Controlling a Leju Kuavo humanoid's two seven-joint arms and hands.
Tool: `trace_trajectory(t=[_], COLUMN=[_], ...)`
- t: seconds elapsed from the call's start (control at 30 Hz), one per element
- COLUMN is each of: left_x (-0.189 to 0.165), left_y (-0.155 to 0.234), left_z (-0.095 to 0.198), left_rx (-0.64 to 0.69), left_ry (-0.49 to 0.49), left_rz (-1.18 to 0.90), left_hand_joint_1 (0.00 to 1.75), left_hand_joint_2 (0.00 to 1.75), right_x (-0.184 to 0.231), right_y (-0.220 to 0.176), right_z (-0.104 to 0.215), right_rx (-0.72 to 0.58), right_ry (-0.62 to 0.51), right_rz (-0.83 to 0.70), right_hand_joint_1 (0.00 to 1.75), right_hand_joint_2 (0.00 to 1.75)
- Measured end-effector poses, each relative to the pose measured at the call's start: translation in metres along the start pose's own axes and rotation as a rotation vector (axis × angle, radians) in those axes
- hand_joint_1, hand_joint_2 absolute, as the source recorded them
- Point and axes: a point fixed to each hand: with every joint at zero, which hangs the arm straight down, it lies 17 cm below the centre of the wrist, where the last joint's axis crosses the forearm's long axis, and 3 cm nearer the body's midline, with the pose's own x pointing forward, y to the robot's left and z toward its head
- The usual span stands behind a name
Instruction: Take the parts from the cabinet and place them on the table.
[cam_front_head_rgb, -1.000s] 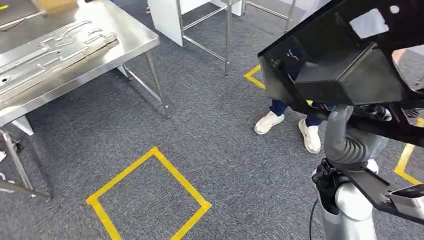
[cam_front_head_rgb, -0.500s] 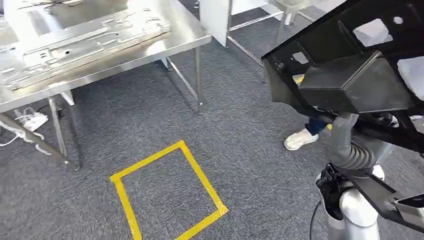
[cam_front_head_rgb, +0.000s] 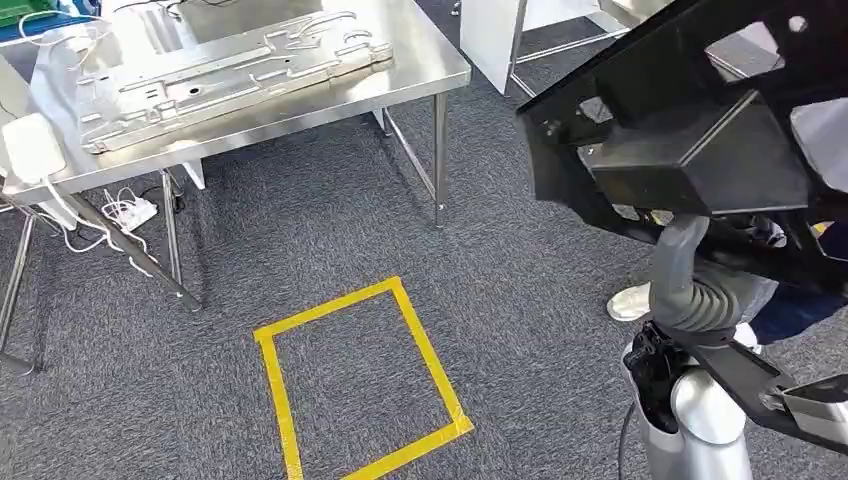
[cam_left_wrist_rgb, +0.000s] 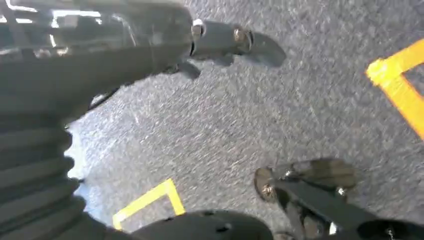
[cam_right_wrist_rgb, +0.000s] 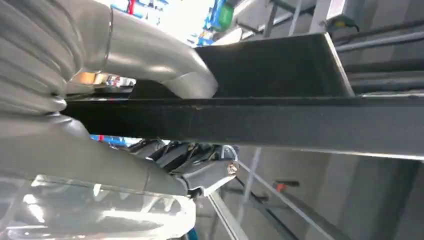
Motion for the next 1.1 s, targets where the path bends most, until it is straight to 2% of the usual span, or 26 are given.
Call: trace_trajectory(t=[1.1], left_x=[-0.0029], left_y=[-0.0033], left_z=[0.0014], left_rx=[-0.009], left_ry=[0.008], left_rz=[-0.009], left_hand_joint_1=[0.00], left_hand_joint_2=[1.75], right_x=[0.0039], right_y=[-0.0032], right_z=[-0.0010], right_rx=[0.007], right_ry=[-0.020], right_rz=[0.024], right_hand_joint_1=[1.75], right_hand_joint_2=[1.75])
